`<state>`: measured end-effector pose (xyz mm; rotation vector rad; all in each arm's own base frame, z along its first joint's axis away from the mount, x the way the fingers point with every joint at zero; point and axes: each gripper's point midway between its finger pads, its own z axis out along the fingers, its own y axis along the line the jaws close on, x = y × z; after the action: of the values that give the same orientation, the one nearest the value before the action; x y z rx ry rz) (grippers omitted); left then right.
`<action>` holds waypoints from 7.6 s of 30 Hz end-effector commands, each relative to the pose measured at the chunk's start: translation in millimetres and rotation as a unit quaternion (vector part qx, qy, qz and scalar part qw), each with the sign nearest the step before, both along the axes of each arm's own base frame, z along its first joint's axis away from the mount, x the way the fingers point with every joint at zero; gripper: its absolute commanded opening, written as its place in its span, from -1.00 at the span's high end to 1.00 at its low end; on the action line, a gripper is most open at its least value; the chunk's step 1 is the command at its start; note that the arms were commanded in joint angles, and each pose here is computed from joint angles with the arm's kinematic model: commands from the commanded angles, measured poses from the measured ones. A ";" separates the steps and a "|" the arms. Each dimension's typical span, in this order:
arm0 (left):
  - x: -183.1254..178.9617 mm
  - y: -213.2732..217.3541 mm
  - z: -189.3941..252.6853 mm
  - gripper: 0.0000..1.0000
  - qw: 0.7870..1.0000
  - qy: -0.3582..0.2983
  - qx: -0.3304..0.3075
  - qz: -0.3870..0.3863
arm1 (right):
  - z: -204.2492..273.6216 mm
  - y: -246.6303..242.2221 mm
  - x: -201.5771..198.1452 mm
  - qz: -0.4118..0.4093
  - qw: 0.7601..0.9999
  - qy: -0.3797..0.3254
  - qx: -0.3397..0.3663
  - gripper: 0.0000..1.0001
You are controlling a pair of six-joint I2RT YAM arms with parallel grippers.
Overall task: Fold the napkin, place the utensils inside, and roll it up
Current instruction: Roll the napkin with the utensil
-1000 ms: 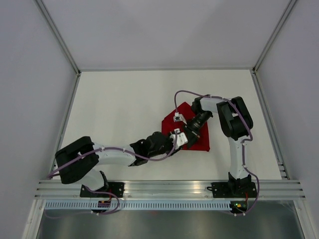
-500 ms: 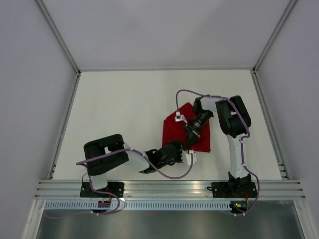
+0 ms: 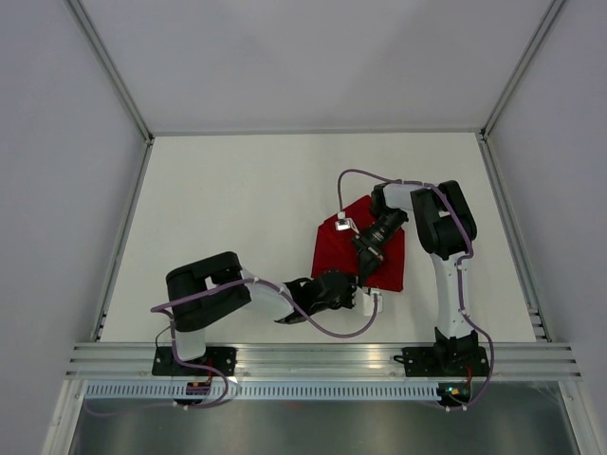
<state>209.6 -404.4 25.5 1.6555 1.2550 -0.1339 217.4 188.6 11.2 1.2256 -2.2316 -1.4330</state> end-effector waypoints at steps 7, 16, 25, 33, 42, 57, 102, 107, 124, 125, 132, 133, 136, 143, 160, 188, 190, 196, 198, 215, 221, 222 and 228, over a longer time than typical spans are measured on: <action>-30.2 19.0 -57.2 0.42 0.985 0.112 0.115 -0.055 | -37.4 -7.0 23.1 0.040 0.996 -0.075 -0.001 0.95; -40.1 16.1 -62.9 0.79 0.969 0.201 0.135 -0.049 | -36.1 -7.2 24.4 0.041 0.996 -0.074 0.000 0.90; -56.7 12.5 -58.3 0.95 0.947 0.299 0.107 -0.048 | -17.8 -7.0 36.9 0.023 0.994 -0.105 0.004 0.37; -62.4 17.8 -57.3 0.95 0.925 0.368 0.090 -0.035 | 13.1 -4.2 62.8 -0.020 0.987 -0.162 0.010 -0.04; -56.3 20.0 -44.6 0.95 0.889 0.455 0.043 -0.026 | 48.9 -12.2 95.0 -0.104 0.969 -0.221 0.030 -0.05; -49.2 29.8 -32.4 0.95 0.765 0.643 -0.011 -0.024 | 93.8 -51.9 65.9 -0.114 0.870 -0.477 0.058 -0.18; -23.7 22.0 -18.4 0.94 0.734 0.678 -0.043 -0.014 | -7.2 15.8 -38.4 0.100 0.834 -0.543 0.007 0.20; -13.3 17.2 4.2 0.68 0.758 0.649 -0.065 -0.013 | -7.8 15.4 -40.2 0.099 0.840 -0.534 0.005 0.59; 33.4 37.4 47.8 0.46 0.830 0.518 -0.173 0.112 | -10.7 12.9 -52.9 0.106 0.889 -0.446 0.008 0.77; 44.7 45.5 56.4 0.45 0.837 0.490 -0.199 0.145 | -10.7 11.6 -51.8 0.103 0.891 -0.443 0.007 0.78; 86.8 108.9 145.2 0.45 0.821 0.325 -0.372 0.285 | -13.3 8.2 -51.6 0.098 0.906 -0.413 0.003 0.79; 83.6 117.8 151.6 0.44 0.811 0.319 -0.392 0.294 | -13.4 8.5 -51.7 0.098 0.908 -0.408 0.006 0.80; 87.0 149.3 209.0 0.08 0.765 0.262 -0.497 0.314 | -14.1 8.6 -50.5 0.094 0.913 -0.398 0.006 0.81; 73.4 181.1 283.8 0.03 0.756 0.187 -0.557 0.289 | -20.6 1.7 -49.6 0.089 0.928 -0.361 -0.004 0.83; 26.0 123.5 198.5 -0.64 0.907 0.094 -0.370 0.178 | -25.3 -3.6 -29.0 0.072 0.980 -0.187 -0.003 0.86; -27.3 1.6 34.4 -0.81 0.994 0.062 -0.089 -0.016 | -43.0 -14.5 -11.0 0.035 0.994 -0.103 -0.010 0.88; -28.5 -1.1 25.1 -0.78 0.995 0.061 -0.072 -0.028 | -42.9 -14.9 -10.4 0.034 0.994 -0.103 -0.009 0.88; -39.6 -0.3 -8.0 -0.30 0.994 0.094 -0.003 -0.055 | -44.0 -16.7 -8.1 0.030 0.994 -0.100 -0.012 0.88; -41.7 0.8 -14.2 0.04 0.993 0.100 0.012 -0.060 | -44.0 -16.8 -7.8 0.029 0.995 -0.100 -0.011 0.88; -53.7 -1.1 -24.9 0.95 0.957 0.283 0.067 -0.014 | -25.4 -19.2 33.9 -0.001 0.978 -0.209 -0.025 0.43; -56.7 -0.7 -17.1 0.95 0.932 0.362 0.033 -0.002 | 6.6 -20.6 63.7 -0.043 0.961 -0.274 -0.019 0.03; -57.2 -1.0 -15.6 0.95 0.927 0.375 0.026 -0.006 | 10.9 -20.5 67.9 -0.054 0.959 -0.277 -0.018 0.00; -58.7 2.9 -17.4 0.95 0.895 0.445 -0.003 0.002 | 40.2 -34.6 89.1 -0.120 0.944 -0.307 -0.001 -0.04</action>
<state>174.0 -411.3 21.0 1.6527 1.7564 -0.7861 279.5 158.6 30.3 1.5466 -2.7359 -1.2359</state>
